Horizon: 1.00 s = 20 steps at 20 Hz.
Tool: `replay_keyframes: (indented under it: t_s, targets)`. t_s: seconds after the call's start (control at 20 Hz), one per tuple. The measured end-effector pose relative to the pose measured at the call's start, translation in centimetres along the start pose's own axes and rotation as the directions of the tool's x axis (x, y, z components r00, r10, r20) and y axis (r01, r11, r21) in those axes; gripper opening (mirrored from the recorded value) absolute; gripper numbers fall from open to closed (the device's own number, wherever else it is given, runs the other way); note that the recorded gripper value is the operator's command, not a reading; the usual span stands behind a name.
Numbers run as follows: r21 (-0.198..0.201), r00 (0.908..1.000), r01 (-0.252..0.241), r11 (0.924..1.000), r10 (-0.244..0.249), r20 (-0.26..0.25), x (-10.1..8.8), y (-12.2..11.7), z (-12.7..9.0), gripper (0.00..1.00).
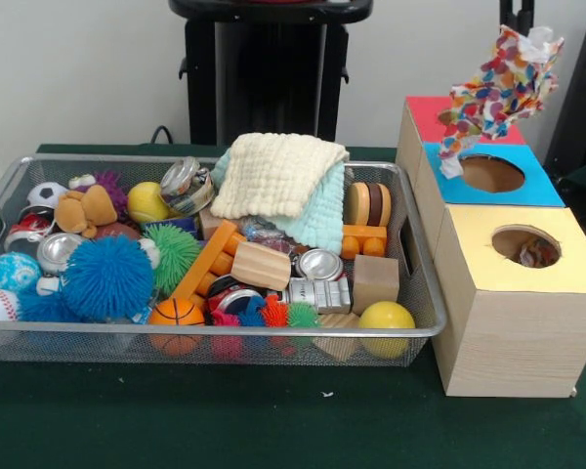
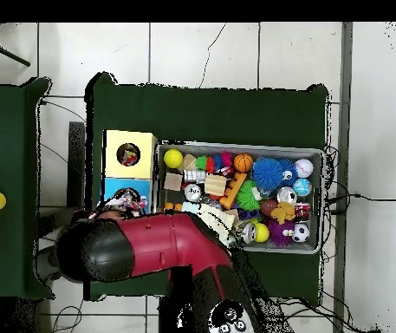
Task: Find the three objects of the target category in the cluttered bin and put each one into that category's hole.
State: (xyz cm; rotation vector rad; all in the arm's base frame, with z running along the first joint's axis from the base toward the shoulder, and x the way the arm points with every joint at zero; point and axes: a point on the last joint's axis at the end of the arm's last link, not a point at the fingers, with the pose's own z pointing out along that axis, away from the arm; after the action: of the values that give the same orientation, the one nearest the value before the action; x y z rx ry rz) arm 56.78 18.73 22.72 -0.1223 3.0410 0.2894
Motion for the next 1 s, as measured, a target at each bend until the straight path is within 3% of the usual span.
replay_keyframes:
  t_s: [0.55,1.0]
  targets:
    - [0.015,0.9975,-0.068,0.9976,0.067,0.022,-0.7,2.4,-0.1,0.00]
    - [0.031,0.9933,-0.103,0.9942,0.101,0.057,-0.7,1.5,2.8,0.00]
